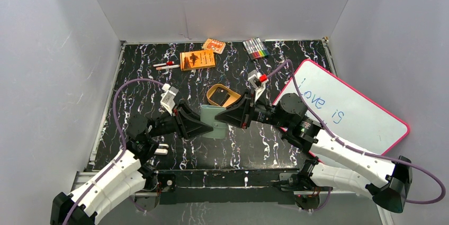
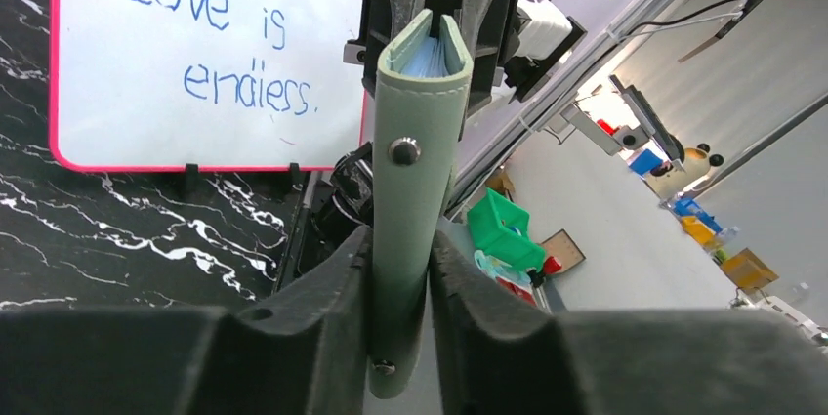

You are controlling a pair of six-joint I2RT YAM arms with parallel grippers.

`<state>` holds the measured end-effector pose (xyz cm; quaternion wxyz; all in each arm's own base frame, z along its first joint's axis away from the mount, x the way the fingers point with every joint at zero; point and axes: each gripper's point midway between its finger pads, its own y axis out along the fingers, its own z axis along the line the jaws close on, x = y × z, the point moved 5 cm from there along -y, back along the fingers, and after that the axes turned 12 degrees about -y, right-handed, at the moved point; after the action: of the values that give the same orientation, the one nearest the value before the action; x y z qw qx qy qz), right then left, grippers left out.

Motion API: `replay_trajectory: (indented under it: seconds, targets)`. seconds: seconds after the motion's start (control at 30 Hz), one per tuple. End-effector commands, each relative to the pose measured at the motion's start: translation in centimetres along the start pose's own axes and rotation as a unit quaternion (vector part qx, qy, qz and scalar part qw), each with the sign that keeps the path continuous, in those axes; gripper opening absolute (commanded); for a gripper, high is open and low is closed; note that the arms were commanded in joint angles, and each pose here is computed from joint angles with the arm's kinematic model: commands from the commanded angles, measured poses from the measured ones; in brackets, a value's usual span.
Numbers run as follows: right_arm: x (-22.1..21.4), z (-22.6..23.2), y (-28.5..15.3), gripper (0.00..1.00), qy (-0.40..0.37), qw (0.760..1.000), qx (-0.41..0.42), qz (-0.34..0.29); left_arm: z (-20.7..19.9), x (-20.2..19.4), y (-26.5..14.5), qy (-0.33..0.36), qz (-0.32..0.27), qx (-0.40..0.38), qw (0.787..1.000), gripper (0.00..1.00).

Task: Put the credit cards into the card holder
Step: Close the card holder at the center of the board.

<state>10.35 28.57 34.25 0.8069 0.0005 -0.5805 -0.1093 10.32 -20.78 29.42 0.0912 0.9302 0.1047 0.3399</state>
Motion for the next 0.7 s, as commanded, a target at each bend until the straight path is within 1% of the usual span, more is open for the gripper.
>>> replay_trajectory:
  seconds: [0.0,0.07,0.13,0.2,0.23,0.27,0.3,0.33,0.37,0.43,0.47,0.5,0.63,0.67]
  targets:
    - [2.0,0.3,-0.1,0.00,-0.014,0.999,-0.004,-0.046,-1.0,-0.1,-0.2,0.025,0.002,-0.029,0.999,0.17]
    - [1.9,0.3,0.0,0.00,-0.014,0.999,-0.005,-0.045,-1.0,-0.3,-0.3,0.026,0.006,-0.030,0.999,0.00]
    - [1.9,0.1,0.1,0.00,-0.013,0.999,-0.010,-0.041,-0.8,-0.4,-0.4,0.021,0.003,-0.026,0.999,0.00]
    - [1.7,-0.4,0.2,0.00,-0.008,0.999,-0.030,-0.032,0.0,-0.2,-0.3,0.007,-0.012,-0.004,1.000,0.00]
    - [1.6,-0.6,0.2,0.09,-0.010,0.999,-0.034,-0.030,0.5,-0.1,-0.3,0.000,-0.016,0.016,1.000,0.00]
    - [1.6,-0.6,0.2,0.31,-0.013,0.999,-0.035,-0.029,1.2,0.1,-0.2,-0.002,-0.023,0.043,0.999,0.00]
    - [1.7,-0.6,0.2,0.50,-0.016,0.999,-0.036,-0.027,2.1,0.3,-0.3,-0.009,-0.028,0.079,0.996,0.00]
    - [1.7,-0.7,0.2,0.63,-0.020,0.999,-0.041,-0.020,3.0,0.6,-0.4,-0.012,-0.034,0.121,0.992,0.00]
    - [2.0,-0.7,0.1,0.69,-0.026,0.998,-0.047,-0.015,4.0,1.0,-0.7,-0.010,-0.047,0.165,0.985,0.00]
    - [2.4,-0.9,-0.4,0.78,-0.043,0.997,-0.069,-0.001,6.1,1.4,-1.8,-0.012,-0.067,0.257,0.964,0.00]
    - [2.7,-1.1,-0.9,0.85,-0.055,0.995,-0.085,0.006,7.0,1.6,-2.5,-0.013,-0.080,0.301,0.950,0.00]
    - [3.1,-1.2,-1.4,0.88,-0.068,0.992,-0.102,0.007,7.8,1.7,-3.2,-0.014,-0.088,0.340,0.936,0.00]
    - [4.6,-2.1,-4.2,0.92,-0.110,0.977,-0.184,-0.002,10.5,1.6,-6.2,-0.021,-0.116,0.470,0.875,0.00]
    - [4.8,-2.5,-4.9,0.96,-0.116,0.971,-0.208,-0.004,11.3,1.5,-7.3,-0.024,-0.128,0.510,0.850,0.00]
